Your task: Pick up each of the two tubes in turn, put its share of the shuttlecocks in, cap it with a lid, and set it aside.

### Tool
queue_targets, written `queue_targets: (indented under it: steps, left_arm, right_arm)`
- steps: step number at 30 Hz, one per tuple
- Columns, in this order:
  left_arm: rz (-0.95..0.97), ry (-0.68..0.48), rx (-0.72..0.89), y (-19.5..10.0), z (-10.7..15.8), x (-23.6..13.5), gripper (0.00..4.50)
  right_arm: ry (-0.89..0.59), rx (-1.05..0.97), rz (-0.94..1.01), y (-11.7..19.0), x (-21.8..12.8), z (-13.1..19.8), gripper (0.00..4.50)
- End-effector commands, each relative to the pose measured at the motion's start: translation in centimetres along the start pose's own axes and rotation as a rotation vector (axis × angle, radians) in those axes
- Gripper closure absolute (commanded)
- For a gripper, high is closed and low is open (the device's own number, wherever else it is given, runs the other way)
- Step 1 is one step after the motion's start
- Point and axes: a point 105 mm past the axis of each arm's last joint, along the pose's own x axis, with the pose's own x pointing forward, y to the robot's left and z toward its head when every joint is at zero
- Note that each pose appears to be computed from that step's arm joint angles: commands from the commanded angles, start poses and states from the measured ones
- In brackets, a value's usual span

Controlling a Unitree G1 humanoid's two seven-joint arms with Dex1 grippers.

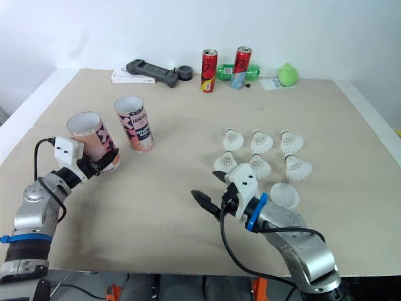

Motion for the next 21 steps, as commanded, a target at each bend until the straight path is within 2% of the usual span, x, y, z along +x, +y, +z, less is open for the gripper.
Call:
queue_targets:
  steps: [1, 7, 21]
  left_arm:
    - [0.002, -0.010, 0.017, 0.0, 0.8, -0.3, 1.42]
    - [-0.009, -0.010, 0.011, -0.4, 0.9, -0.3, 1.42]
    - [-0.026, -0.048, -0.049, -1.2, 1.4, 0.1, 1.42]
  right_arm:
    - [-0.012, -0.032, -0.097, -1.1, 0.7, -0.2, 0.00]
    - [-0.035, -0.004, -0.267, -3.4, 2.0, -0.2, 0.00]
    - [-0.057, 0.113, -0.403, -5.2, 3.8, 0.2, 0.00]
